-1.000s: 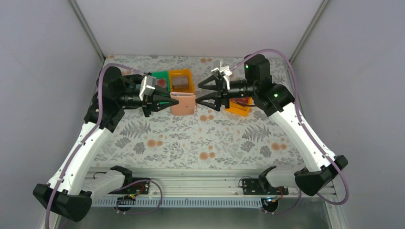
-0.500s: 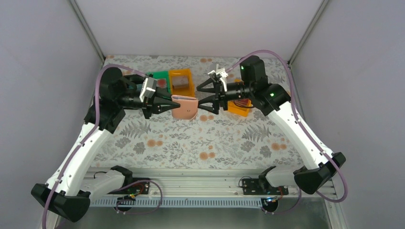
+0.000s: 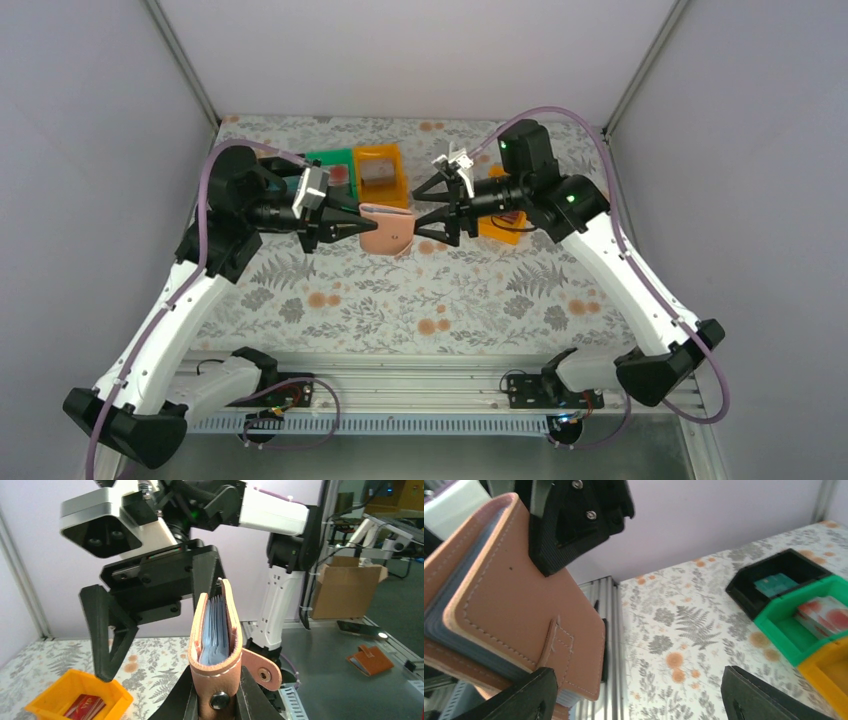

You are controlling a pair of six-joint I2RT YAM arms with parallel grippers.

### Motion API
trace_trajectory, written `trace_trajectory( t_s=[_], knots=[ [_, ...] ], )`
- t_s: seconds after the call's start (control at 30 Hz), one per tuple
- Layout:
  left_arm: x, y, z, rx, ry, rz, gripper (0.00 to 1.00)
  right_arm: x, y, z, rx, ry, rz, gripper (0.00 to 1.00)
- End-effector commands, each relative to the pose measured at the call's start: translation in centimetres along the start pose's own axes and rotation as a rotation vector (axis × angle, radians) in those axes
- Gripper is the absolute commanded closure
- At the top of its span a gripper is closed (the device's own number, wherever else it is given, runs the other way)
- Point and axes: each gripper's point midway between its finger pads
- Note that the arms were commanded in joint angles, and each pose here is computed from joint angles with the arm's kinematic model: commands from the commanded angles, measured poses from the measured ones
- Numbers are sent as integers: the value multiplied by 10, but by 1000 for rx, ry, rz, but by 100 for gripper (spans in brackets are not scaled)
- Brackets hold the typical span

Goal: Take the credit cards out of the card holder

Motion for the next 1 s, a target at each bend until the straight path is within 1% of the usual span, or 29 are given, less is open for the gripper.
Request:
trace_trajectory(
  t_s=[0.0,0.03,0.1,0.17,0.23,0.33,0.5,0.57,0.7,0.97],
  knots=[
    [-6,36,-6,25,42,226,97,-19,16,3,-34,-25,-112,17],
    [-12,55,-11,-3,58,345,98,-25,6,7,-20,-59,-199,16],
    [-24,80,-18,-75,68,510,98,-40,-18,13,45,-131,-380,13],
    [-31,93,-24,-143,63,597,98,-47,-34,17,127,-179,-474,14],
    [-32,96,-25,-169,49,609,98,-40,-34,22,187,-219,-462,16],
    [-33,102,-30,-210,47,634,98,-24,-25,30,207,-274,-447,16],
    [-53,125,-46,-292,74,814,98,-5,-24,45,260,-324,-458,15],
    [-58,126,-51,-324,65,843,98,4,-30,47,280,-311,-487,15],
    [-59,121,-56,-370,35,849,98,16,-44,47,304,-275,-576,16],
    [-61,112,-54,-358,2,846,98,18,-59,49,366,-307,-644,15]
  ],
)
Point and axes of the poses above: each gripper's point midway between its finger pads, its own x axis out along the fingers, its own y axis along the line the jaws close on, z = x × y, and after that the axes turned 9 degrees about x, right-handed
